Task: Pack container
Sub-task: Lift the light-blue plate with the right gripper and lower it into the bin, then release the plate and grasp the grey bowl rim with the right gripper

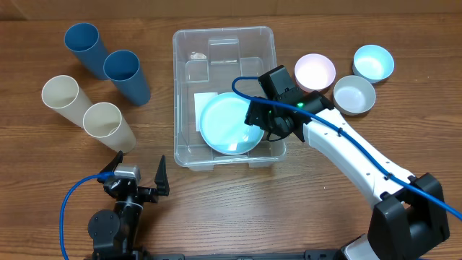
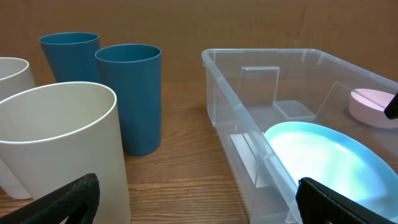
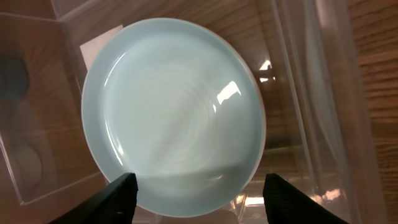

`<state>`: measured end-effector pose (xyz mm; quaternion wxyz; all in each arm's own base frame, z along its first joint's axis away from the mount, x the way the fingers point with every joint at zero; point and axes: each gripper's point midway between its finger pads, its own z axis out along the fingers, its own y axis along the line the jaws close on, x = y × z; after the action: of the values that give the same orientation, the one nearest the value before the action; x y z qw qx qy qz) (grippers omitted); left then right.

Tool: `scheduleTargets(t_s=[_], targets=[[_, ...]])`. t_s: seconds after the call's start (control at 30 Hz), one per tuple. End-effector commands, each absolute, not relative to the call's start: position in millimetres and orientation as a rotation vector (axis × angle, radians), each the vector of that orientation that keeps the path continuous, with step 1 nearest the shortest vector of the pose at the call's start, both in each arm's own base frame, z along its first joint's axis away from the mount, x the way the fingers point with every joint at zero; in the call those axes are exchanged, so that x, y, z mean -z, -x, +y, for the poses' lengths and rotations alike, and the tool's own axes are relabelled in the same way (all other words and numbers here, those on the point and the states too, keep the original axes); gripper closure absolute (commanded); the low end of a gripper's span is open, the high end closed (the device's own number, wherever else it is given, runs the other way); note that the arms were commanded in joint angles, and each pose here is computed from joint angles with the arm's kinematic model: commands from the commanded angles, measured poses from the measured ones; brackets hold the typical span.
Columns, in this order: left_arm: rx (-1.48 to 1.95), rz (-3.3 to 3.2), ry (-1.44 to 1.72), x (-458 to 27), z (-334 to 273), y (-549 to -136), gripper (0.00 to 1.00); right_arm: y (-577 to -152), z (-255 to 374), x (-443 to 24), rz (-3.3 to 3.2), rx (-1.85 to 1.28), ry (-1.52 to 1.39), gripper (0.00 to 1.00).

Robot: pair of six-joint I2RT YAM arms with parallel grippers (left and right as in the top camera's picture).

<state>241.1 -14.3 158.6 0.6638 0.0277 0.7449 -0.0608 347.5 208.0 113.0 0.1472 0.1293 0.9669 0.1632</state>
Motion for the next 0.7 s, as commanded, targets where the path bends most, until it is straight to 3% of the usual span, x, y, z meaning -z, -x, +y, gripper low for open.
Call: scheduleTargets(t_s=[0.0, 0.17, 0.4, 0.5, 0.67], targets=[[0.151, 1.678, -0.055, -158, -15, -241, 0.00, -350, 210, -113, 2.791, -0.465, -0.288, 0.33], [0.151, 1.678, -0.055, -158, -15, -241, 0.00, -350, 216, -134, 2.798, -0.501, -0.215, 0.33], [0.151, 1.678, -0.055, -158, -15, -241, 0.00, -369, 205, -231, 2.676, -0.435, -0.187, 0.32], [0.151, 1.678, -0.055, -158, -15, -241, 0.00, -383, 161, -258, 2.611, -0.305, -0.354, 0.27], [0.151, 1.678, -0.055, -158, -15, -241, 0.00, -393, 55, -241, 2.606, -0.119, -0.721, 0.27]])
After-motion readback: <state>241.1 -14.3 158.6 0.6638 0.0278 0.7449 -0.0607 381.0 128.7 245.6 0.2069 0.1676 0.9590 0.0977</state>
